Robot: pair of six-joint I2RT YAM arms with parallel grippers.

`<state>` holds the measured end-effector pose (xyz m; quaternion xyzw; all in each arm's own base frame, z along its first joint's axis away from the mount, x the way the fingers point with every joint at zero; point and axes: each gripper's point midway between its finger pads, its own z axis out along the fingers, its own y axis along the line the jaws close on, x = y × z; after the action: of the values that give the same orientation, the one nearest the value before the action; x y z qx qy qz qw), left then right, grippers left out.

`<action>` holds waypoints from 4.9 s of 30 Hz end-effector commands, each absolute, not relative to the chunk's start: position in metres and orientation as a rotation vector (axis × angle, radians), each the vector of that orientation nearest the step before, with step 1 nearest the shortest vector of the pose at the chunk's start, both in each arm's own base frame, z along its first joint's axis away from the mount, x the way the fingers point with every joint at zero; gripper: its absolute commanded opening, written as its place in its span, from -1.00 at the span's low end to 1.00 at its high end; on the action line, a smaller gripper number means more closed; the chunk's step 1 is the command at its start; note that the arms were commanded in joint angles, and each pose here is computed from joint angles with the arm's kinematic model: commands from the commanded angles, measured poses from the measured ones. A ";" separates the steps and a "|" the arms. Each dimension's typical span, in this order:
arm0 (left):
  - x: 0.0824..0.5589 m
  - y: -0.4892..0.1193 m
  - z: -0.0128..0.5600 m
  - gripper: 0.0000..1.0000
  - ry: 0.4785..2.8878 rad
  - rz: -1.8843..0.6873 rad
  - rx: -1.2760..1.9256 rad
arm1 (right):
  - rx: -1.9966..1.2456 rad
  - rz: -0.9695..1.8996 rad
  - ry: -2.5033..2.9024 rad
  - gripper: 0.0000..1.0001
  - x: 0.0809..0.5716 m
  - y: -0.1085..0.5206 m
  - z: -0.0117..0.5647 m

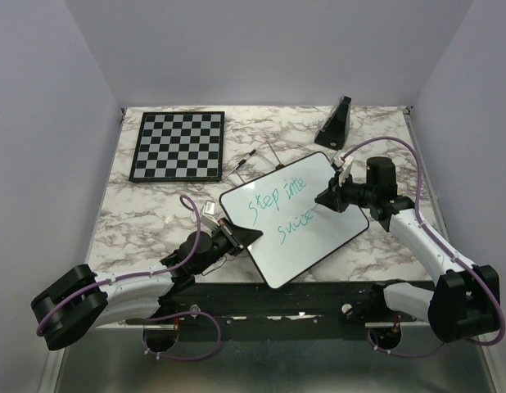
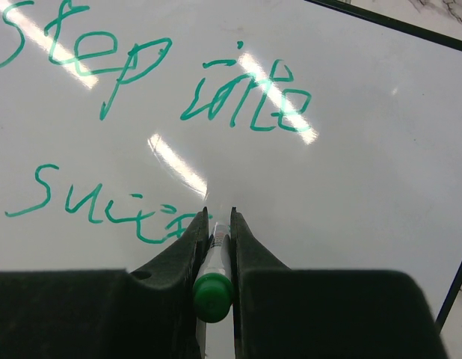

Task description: Write a sentence on the whiteboard

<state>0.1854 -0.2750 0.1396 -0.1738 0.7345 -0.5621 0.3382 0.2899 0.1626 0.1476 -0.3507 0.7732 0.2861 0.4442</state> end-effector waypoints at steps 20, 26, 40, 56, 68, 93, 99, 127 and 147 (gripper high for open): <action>0.194 -0.273 0.166 -1.00 1.799 -1.474 -0.425 | -0.915 0.675 2.066 -0.99 0.272 0.148 0.122; 0.194 -0.274 0.167 -1.00 1.797 -1.476 -0.419 | -0.948 0.712 2.072 -0.99 0.263 0.150 0.122; 0.194 -0.274 0.166 -1.00 1.796 -1.474 -0.419 | -0.920 0.831 1.990 -0.99 0.257 0.166 0.158; 0.193 -0.270 0.167 -1.00 1.783 -1.481 -0.427 | -0.570 0.525 2.029 -0.99 0.323 0.122 0.152; 0.194 -0.271 0.166 -1.00 1.787 -1.480 -0.442 | -0.542 0.647 2.082 -0.99 0.313 0.134 0.139; 0.193 -0.272 0.167 -1.00 1.788 -1.483 -0.432 | -0.553 0.792 2.107 -0.99 0.300 0.149 0.136; 0.194 -0.271 0.167 -1.00 1.788 -1.478 -0.433 | -0.569 0.774 2.146 -0.99 0.295 0.145 0.131; 0.193 -0.271 0.167 -1.00 1.787 -1.476 -0.429 | -0.631 0.740 2.228 -0.99 0.273 0.136 0.124; 0.192 -0.269 0.168 -1.00 1.776 -1.456 -0.374 | -0.452 0.801 1.853 -0.99 0.302 0.132 0.242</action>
<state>0.1846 -0.2725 0.1436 -0.1675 0.7326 -0.5617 0.3461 0.3030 0.1286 0.2380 -0.1986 0.7823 0.3042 0.5060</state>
